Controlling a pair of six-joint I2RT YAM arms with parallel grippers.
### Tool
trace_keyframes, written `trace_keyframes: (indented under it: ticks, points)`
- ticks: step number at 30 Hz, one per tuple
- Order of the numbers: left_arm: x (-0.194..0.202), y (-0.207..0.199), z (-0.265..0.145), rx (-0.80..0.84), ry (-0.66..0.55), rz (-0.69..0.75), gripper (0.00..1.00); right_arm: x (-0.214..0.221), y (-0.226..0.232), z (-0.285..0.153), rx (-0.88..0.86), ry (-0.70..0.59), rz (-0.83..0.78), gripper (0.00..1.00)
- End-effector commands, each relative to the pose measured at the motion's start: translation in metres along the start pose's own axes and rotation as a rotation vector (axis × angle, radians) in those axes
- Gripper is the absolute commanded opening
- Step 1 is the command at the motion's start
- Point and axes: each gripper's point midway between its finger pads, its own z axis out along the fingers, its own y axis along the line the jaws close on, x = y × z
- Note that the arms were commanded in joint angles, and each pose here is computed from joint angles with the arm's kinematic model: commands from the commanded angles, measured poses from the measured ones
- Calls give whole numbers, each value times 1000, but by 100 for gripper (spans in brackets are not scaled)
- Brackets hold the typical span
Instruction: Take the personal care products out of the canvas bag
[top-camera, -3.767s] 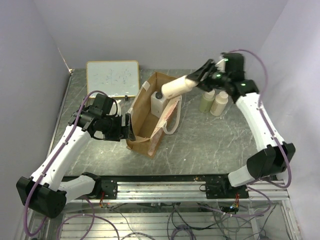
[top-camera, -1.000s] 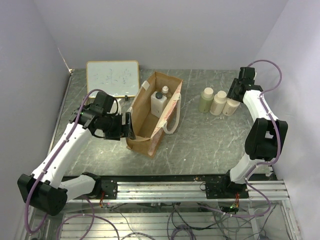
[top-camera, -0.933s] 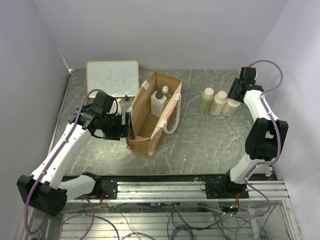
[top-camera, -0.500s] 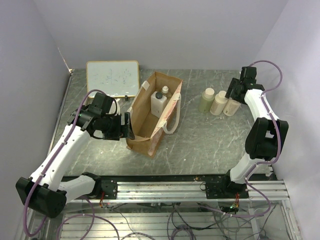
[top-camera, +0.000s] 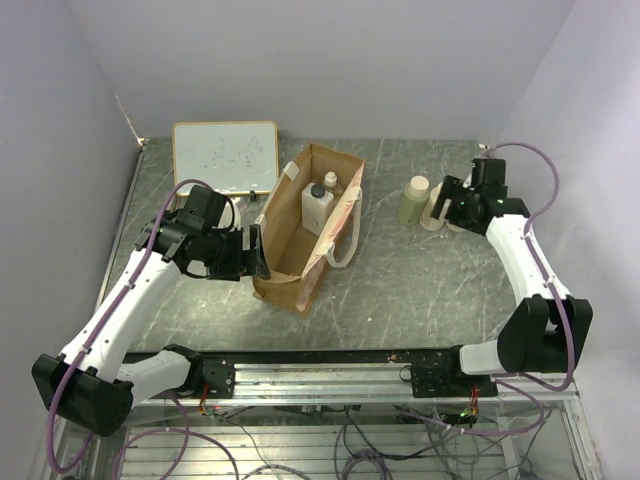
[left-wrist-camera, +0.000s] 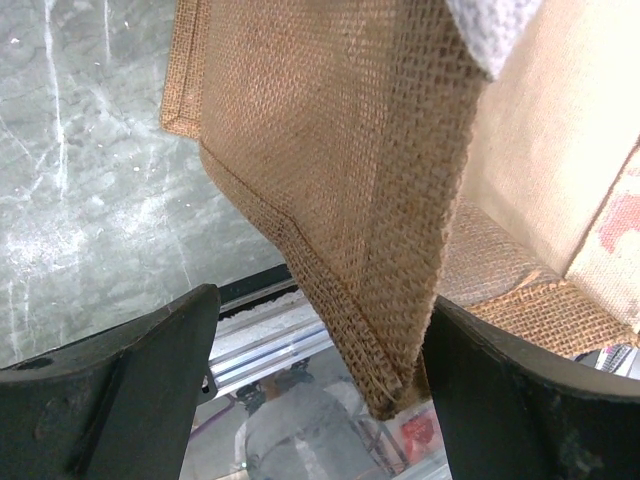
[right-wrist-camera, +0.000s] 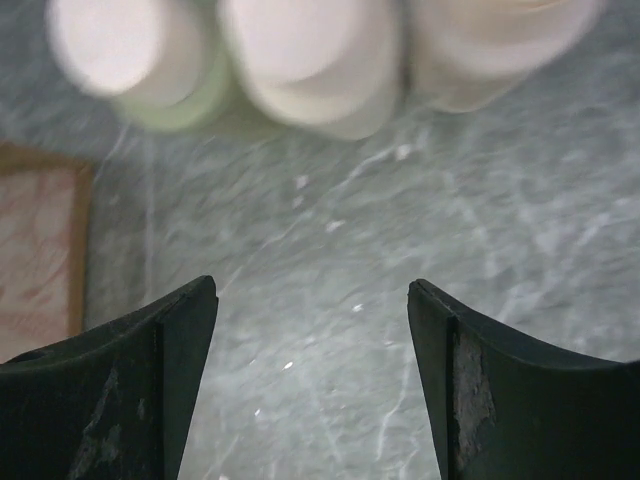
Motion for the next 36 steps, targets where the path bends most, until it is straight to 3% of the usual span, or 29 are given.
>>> trace_keyframes:
  ticks: [1,9,17,27,36]
  points:
    - [6,-6,3,40,28,1,90,9,62,-26,-178,-18,-59,77]
    - [3,-7,6,45,36,7,90,-45,179,-93,-425,-187,-241,78]
    - [3,-7,6,40,33,2,90,0,303,-102,-550,-132,-619,79]
    - [3,-3,4,16,30,3,90,34,323,-40,-460,11,-840,79]
    - [4,1,1,-8,30,-1,90,59,329,0,-435,85,-899,74]
